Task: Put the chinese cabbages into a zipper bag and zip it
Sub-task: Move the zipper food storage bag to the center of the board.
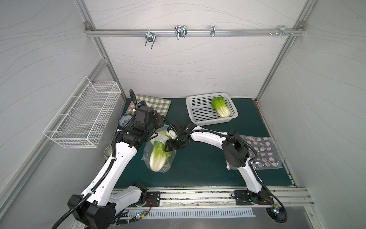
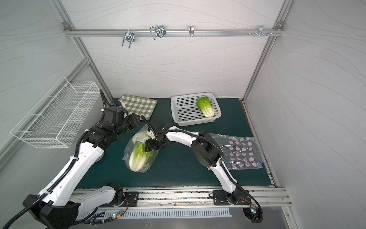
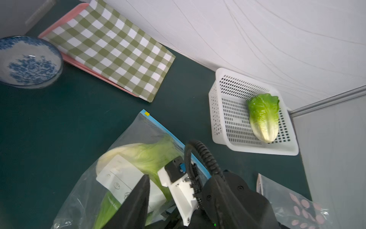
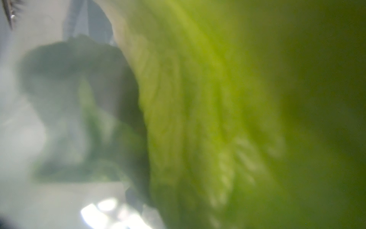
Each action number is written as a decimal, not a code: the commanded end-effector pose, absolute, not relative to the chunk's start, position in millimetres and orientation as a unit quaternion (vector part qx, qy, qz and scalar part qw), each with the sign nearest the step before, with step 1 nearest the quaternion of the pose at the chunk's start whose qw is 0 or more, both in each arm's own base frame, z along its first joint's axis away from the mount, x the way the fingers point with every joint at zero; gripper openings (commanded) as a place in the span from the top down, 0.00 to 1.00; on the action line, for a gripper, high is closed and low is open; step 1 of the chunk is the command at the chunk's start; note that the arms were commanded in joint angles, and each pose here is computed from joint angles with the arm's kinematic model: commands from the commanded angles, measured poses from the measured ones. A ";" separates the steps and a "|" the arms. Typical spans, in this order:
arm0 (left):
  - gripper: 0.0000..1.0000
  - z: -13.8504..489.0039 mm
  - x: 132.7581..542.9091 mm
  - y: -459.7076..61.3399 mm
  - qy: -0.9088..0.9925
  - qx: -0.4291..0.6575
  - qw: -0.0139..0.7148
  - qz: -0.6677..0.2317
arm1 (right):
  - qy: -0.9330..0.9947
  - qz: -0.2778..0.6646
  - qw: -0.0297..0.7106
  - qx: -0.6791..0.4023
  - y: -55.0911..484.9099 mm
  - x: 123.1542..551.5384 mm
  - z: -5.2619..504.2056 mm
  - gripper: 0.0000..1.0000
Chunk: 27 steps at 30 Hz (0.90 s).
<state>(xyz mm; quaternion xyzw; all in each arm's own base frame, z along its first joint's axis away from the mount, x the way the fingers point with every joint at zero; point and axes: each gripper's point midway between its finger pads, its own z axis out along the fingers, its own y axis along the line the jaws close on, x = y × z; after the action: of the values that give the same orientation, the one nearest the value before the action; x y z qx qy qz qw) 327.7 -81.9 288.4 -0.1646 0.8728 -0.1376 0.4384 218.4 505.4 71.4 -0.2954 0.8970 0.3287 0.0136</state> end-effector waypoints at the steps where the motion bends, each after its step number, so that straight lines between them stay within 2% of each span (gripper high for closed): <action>1: 0.48 306.6 325.0 -71.3 0.868 -0.149 0.462 -0.109 | 0.891 0.345 -0.034 -0.293 518.6 200.5 65.3 0.29; 6: 0.48 307.3 326.1 -79.8 0.870 -0.127 0.462 -0.121 | 0.875 0.376 -0.016 -0.304 497.3 213.8 123.2 0.29; 11: 0.48 310.7 332.4 -91.5 0.872 -0.075 0.472 -0.102 | 0.889 0.351 0.034 -0.291 412.6 223.5 172.6 0.28; 20: 0.48 269.1 334.4 -153.8 0.894 -0.019 0.420 -0.155 | 0.990 0.079 0.106 -0.052 161.2 256.9 113.6 0.33; 23: 0.49 260.3 330.8 -179.2 0.901 0.008 0.397 -0.175 | 0.993 0.014 0.116 -0.031 124.2 263.2 95.6 0.33; 27: 0.49 250.1 328.3 -189.4 0.907 0.025 0.380 -0.179 | 0.995 -0.021 0.093 -0.032 119.4 269.7 60.2 0.33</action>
<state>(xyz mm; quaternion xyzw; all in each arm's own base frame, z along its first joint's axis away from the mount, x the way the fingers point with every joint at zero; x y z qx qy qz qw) 322.6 -179.0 235.3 0.0199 0.9195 -0.1539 0.3612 262.6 132.5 74.7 -0.0274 0.9953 0.0314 0.0871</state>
